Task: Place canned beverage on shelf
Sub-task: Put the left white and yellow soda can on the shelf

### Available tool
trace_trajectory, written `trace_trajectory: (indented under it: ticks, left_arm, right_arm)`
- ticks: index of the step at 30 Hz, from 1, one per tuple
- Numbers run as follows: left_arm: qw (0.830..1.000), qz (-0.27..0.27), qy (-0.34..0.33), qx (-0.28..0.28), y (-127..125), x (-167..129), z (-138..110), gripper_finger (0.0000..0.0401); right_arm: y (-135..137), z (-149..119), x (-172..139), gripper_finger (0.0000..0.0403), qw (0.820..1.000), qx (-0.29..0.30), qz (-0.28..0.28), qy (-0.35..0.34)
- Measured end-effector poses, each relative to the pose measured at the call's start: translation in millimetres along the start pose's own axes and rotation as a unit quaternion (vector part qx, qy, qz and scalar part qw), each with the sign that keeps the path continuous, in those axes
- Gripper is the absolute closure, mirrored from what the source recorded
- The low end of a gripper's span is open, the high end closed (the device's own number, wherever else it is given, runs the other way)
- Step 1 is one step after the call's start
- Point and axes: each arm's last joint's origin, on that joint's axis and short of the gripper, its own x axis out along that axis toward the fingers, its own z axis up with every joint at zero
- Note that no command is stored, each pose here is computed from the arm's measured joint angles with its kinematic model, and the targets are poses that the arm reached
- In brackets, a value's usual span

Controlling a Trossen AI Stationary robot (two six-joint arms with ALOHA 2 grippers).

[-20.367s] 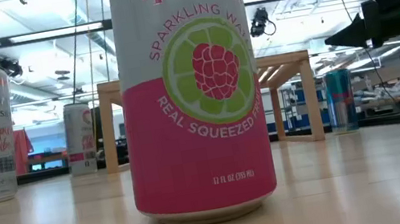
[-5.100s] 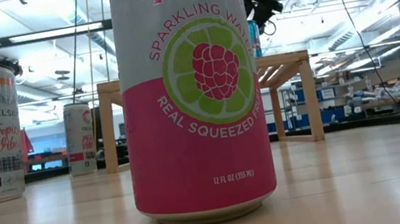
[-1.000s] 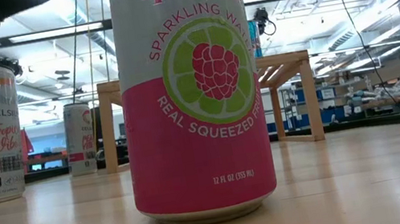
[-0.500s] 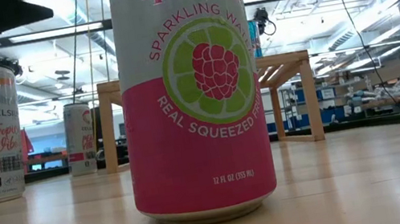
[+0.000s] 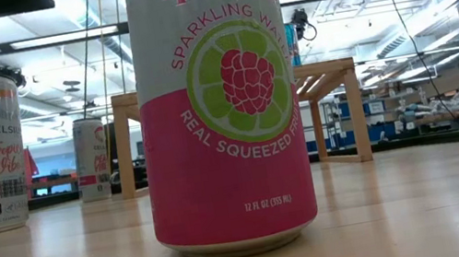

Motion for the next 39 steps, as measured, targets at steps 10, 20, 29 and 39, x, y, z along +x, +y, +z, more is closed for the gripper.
trace_trajectory:
  ticks: [10,20,29,39]
  left_arm:
    - [0.998,0.069,0.010,0.009,33,16,12,0.0087]
    - [0.993,-0.084,-0.041,-0.074,29,12,16,0.0087]
    - [0.987,-0.161,0.001,-0.001,-6,4,-14,0.0087]
    - [0.971,-0.237,0.021,-0.015,-6,-8,-21,0.0087]
  right_arm:
    - [0,0,0,0.0082,1.000,0.002,0.000,0.000]
    - [8,-2,1,0.0082,1.000,-0.003,0.020,0.005]
    - [10,-2,1,0.0082,1.000,-0.005,0.025,0.006]
    - [10,-2,1,0.0082,1.000,-0.004,0.025,0.006]
